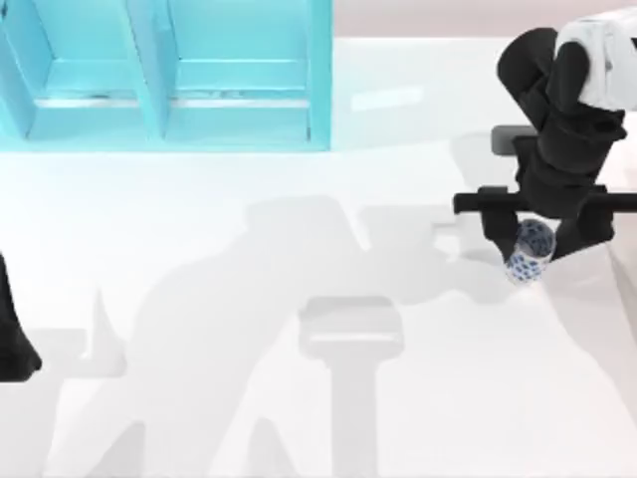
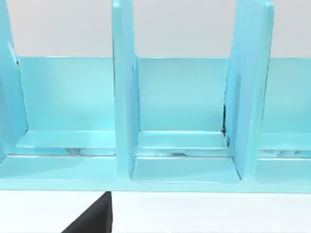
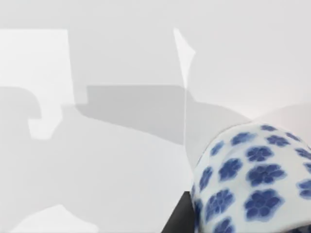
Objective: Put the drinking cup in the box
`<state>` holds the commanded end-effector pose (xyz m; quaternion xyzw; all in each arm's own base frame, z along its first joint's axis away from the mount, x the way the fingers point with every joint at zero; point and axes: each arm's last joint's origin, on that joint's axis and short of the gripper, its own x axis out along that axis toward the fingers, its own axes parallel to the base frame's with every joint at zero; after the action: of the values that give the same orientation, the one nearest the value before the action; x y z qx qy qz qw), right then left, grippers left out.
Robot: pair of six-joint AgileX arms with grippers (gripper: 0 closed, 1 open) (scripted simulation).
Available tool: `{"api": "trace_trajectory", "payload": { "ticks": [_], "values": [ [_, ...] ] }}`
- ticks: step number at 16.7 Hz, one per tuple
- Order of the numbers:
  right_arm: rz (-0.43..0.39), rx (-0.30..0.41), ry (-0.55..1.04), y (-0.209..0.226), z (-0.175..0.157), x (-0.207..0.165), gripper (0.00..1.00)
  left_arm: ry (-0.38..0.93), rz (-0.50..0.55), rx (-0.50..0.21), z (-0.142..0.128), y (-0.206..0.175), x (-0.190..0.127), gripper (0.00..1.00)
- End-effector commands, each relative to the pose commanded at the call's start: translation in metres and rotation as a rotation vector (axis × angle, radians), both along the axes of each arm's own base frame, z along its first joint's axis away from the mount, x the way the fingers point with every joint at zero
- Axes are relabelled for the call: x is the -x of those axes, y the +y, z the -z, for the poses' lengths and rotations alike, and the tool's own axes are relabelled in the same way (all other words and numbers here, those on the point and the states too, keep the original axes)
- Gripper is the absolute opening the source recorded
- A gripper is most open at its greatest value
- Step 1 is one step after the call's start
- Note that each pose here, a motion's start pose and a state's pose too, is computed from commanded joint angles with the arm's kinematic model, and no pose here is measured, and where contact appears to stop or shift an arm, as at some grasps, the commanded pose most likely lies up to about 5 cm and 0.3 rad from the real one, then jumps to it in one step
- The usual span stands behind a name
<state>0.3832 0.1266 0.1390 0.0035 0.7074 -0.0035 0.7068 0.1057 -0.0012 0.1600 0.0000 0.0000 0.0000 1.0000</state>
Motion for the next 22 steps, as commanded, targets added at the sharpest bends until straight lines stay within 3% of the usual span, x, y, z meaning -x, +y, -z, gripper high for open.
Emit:
{"api": "trace_trajectory", "payload": {
  "ticks": [8,13,17,22],
  "values": [
    [0.002,-0.002,-0.002,-0.001,-0.001,0.0,0.0,0.0,0.0,0.0,0.0,0.0,0.0,1.0],
    [-0.092,-0.047,-0.092,-0.013,-0.035,-0.011,0.0,0.0,0.0,0.0,0.0,0.0,0.0,1.0],
    [-0.181,-0.01,-0.17,-0.076,-0.08,-0.018,0.0,0.0,0.0,0.0,0.0,0.0,0.0,1.0],
    [-0.075,0.032,-0.075,-0.215,-0.117,0.018,0.0,0.0,0.0,0.0,0.0,0.0,0.0,1.0]
  ]
}}
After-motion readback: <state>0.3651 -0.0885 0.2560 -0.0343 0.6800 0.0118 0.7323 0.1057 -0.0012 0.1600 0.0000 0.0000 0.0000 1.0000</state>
